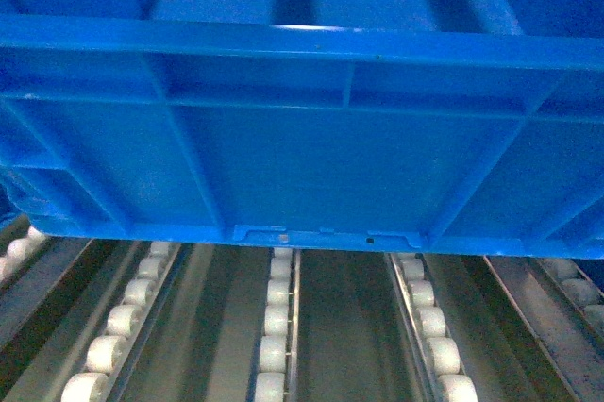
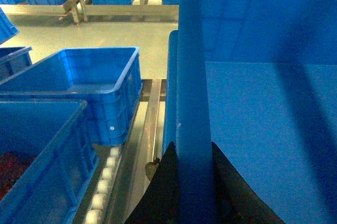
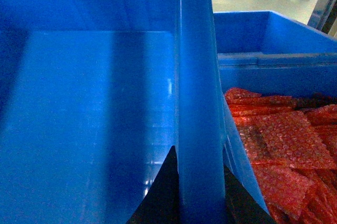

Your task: Place box next to blue box on left shelf

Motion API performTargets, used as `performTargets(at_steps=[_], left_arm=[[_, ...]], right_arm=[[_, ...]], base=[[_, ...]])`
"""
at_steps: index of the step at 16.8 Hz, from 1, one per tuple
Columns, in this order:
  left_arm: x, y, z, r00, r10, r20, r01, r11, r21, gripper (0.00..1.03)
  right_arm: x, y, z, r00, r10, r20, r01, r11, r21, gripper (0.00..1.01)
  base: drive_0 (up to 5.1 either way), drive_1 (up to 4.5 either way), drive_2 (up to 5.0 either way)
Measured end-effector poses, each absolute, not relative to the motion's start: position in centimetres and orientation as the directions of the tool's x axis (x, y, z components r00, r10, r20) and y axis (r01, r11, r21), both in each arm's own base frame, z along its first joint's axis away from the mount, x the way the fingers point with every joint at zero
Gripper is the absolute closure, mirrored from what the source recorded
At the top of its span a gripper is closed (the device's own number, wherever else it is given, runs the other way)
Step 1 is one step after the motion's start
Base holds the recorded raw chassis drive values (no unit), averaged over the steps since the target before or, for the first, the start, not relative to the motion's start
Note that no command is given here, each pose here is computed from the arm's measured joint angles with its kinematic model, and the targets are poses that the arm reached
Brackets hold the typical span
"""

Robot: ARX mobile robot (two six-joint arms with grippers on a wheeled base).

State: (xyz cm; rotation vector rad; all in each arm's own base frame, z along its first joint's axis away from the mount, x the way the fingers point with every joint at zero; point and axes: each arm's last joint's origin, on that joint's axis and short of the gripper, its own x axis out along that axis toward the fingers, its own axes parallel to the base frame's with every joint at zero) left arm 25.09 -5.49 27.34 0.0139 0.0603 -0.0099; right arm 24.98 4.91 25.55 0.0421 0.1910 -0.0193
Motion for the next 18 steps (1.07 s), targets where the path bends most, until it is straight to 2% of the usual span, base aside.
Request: performTargets(at_steps=[18], left_arm=[[25.09, -5.49, 27.34, 0.998, -0.009, -0.06, 0.01, 1.0, 0.014, 0.94]], right_arm=[[24.98, 4.91, 25.55, 0.982, -0.015, -0.19, 0.023, 0.999, 0.04, 0.93]], base=[[0.0, 0.0, 0.0]])
